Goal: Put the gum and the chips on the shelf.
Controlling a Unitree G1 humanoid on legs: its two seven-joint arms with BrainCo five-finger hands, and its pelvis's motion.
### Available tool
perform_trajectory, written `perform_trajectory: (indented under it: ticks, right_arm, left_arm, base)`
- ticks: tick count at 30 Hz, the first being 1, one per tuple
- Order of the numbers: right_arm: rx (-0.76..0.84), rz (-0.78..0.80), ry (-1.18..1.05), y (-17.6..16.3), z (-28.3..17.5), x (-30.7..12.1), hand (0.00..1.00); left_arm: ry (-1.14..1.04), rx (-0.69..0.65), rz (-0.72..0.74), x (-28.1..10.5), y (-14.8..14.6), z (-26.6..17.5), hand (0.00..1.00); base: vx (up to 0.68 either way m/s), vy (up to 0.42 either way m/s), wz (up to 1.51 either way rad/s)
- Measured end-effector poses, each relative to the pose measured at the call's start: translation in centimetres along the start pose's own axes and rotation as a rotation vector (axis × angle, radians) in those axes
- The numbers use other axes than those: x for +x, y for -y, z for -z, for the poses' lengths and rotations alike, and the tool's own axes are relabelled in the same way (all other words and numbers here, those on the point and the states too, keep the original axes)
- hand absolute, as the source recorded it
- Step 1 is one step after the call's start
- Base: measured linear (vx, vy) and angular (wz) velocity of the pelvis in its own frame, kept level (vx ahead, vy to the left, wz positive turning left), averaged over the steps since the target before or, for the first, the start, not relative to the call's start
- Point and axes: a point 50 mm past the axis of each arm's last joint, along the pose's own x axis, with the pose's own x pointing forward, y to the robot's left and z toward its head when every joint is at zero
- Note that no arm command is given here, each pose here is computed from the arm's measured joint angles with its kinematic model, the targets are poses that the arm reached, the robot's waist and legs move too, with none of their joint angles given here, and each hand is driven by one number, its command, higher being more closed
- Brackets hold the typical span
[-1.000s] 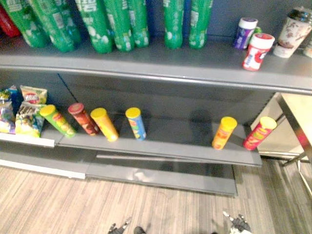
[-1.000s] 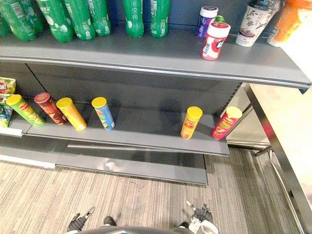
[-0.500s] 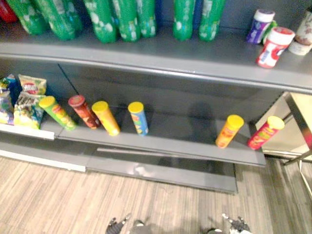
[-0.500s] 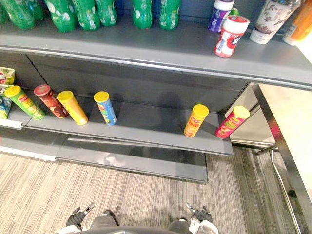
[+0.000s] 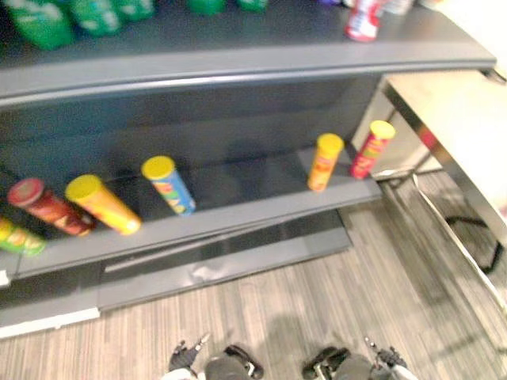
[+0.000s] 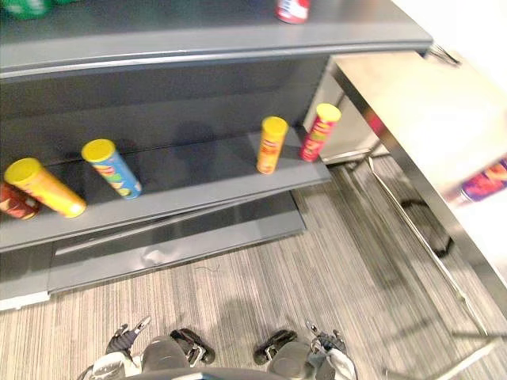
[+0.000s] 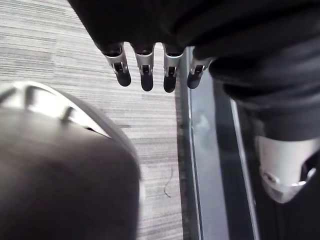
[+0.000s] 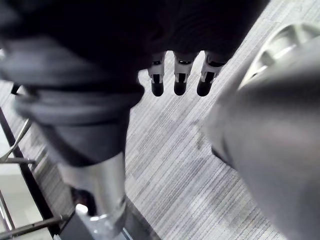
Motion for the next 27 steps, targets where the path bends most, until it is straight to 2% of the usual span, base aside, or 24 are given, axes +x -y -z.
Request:
perform_trajectory:
  ticks: [2,6,11,21,27]
  right_arm:
    - [-0.001,-0.010,0.022,-0.4,-0.8,0.2,0.00]
    - [-0.032,0.013,-0.004,0.8,0.3,-0.1,0.00]
    - [-0.004,0.050,-0.012,2.0,0.5,-0.1,0.00]
    - [0.045,0.041,0.013,1.4,-0.1,0.1,0.00]
    - [0.012,0.008,0.051,0.8,-0.4,0.0,0.00]
  left_arm:
    - [0.007,-0.008,0.026,0.0,1.0,-0.4,0.00]
    - [0.007,-0.002,0.078,-0.2,2.7,-0.3,0.00]
    - [-0.006,-0.012,0.075,-0.1,2.7,-0.2,0.00]
    - [-0.020,-0.063,0.062,-0.3,3.5,0.0,0.00]
    - [-0.033,-0.079,0.027,-0.4,2.7,0.7,0.00]
  base:
    - [-0.05,-0.169,-0.81]
    - [-0.01,-0.251,-0.24]
    - [0.05,-0.105,-0.04]
    - [0.07,-0.025,-0.18]
    - [0.04,-0.136,-1.04]
